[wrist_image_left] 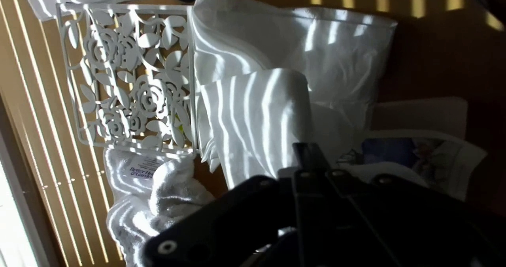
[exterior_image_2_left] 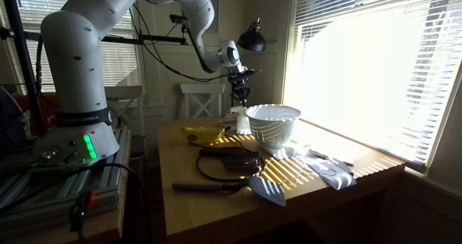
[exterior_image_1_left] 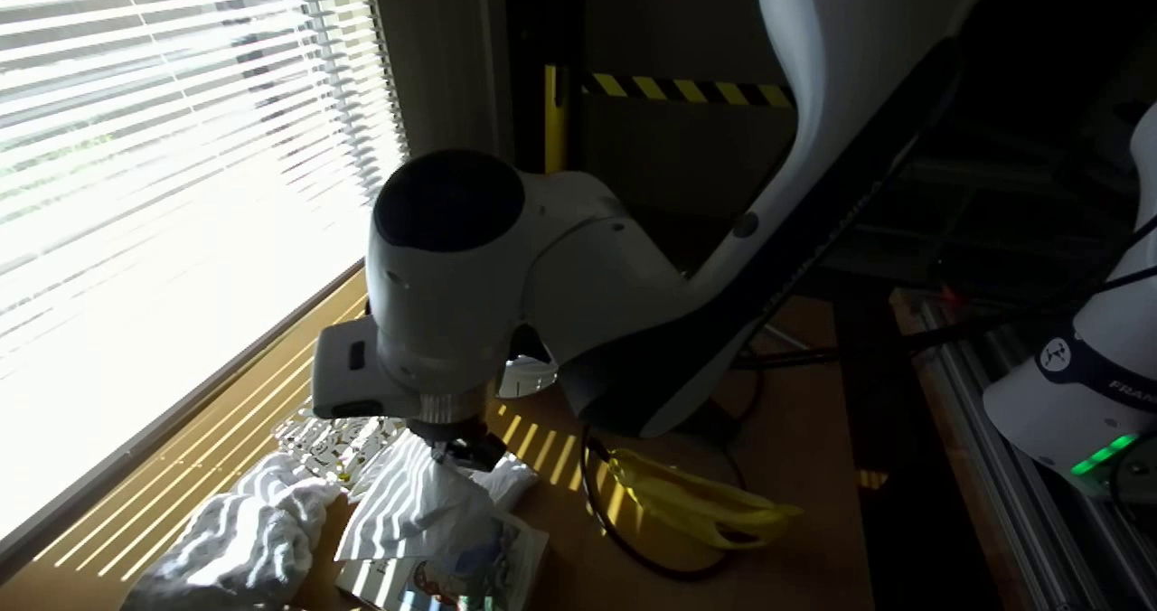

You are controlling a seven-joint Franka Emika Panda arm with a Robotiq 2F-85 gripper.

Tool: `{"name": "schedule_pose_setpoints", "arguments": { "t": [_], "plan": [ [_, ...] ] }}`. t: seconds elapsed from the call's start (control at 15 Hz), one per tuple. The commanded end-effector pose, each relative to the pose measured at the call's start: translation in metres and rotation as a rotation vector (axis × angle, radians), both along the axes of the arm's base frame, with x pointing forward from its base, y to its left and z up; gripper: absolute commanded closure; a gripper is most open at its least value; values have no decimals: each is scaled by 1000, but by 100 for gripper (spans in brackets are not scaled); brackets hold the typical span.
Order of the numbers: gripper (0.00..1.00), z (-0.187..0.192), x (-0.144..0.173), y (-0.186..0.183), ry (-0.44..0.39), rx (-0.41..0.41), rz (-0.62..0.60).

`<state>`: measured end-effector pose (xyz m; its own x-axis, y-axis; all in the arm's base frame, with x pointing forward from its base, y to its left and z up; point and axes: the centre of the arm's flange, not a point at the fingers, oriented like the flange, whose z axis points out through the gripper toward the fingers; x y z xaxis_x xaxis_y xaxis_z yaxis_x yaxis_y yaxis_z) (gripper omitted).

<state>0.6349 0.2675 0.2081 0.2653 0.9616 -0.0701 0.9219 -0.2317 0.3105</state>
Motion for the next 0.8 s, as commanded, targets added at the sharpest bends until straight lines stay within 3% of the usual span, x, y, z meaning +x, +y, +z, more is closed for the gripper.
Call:
{"name": "schedule_pose_setpoints", "arguments": {
  "t": [0.0,0.27,0.4,0.47,0.53,0.73],
  "plan": [
    [100,-11,-1,-5,-17,-6,-202],
    [100,-25,-4,-33,2,20,-376],
    [100,-37,7,-43,80,3,-388],
    [74,-45,12,-44,129,4,-359],
    [73,-47,12,-44,148,11,-312],
    [53,-44,9,-43,166,-14,-231]
  ]
}}
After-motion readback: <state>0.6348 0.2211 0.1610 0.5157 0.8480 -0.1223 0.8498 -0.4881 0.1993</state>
